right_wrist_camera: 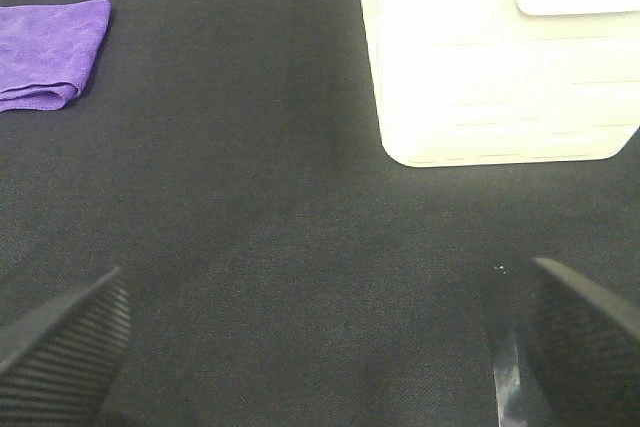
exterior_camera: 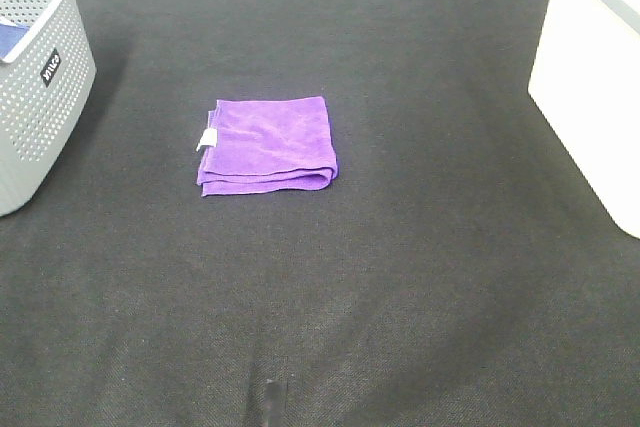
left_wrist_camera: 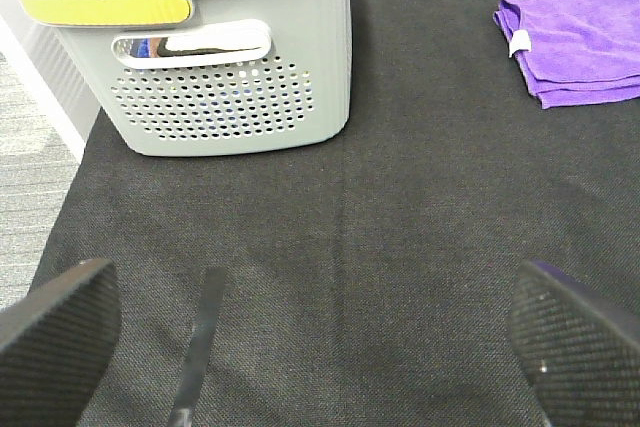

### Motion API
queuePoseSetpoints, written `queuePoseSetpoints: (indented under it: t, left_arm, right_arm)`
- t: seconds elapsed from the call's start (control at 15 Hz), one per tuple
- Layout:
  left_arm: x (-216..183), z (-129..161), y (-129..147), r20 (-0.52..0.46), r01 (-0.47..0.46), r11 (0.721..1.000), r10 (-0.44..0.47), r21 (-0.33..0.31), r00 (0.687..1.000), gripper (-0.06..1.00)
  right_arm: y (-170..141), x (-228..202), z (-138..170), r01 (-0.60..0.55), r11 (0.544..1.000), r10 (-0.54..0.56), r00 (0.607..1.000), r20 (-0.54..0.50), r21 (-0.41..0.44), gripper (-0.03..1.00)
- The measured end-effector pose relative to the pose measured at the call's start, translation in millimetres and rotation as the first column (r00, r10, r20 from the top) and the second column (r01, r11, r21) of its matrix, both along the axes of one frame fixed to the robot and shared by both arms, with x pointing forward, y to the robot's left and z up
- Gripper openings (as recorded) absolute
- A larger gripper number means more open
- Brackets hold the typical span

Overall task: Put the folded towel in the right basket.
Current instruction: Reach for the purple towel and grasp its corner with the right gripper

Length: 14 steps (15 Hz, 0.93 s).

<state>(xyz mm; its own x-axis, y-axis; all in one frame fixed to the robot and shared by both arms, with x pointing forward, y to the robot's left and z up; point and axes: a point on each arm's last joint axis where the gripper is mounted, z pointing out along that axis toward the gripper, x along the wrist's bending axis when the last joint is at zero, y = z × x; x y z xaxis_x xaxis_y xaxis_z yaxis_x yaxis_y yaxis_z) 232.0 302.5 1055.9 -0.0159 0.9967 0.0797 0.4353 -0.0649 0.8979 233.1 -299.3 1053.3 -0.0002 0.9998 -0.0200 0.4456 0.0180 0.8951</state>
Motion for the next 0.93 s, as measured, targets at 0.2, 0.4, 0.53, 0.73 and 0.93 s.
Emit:
queuePoseSetpoints:
  t: [0.2, 0.4, 0.53, 0.73, 0.93]
  left_arm:
    - [0.0, 0.0, 0.0, 0.0, 0.0, 1.0, 0.0, 0.0, 1.0, 0.99]
    - [0.0, 0.0, 0.0, 0.0, 0.0, 1.0, 0.0, 0.0, 1.0, 0.99]
    - [0.0, 0.0, 0.0, 0.0, 0.0, 1.0, 0.0, 0.0, 1.0, 0.99]
    - [0.0, 0.0, 0.0, 0.0, 0.0, 1.0, 0.0, 0.0, 1.0, 0.99]
    - [0.0, 0.0, 0.0, 0.0, 0.0, 1.0, 0.0, 0.0, 1.0, 0.99]
  right_arm:
    - [0.0, 0.0, 0.0, 0.0, 1.0, 0.0, 1.0, 0.0, 0.0, 0.96]
    - [0.0, 0.0, 0.0, 0.0, 1.0, 0.0, 1.0, 0.0, 0.0, 0.96]
    - [0.0, 0.0, 0.0, 0.0, 1.0, 0.0, 1.0, 0.0, 0.0, 0.96]
    - [0.0, 0.0, 0.0, 0.0, 1.0, 0.0, 1.0, 0.0, 0.0, 0.96]
    - [0.0, 0.0, 0.0, 0.0, 1.0, 0.0, 1.0, 0.0, 0.0, 0.96]
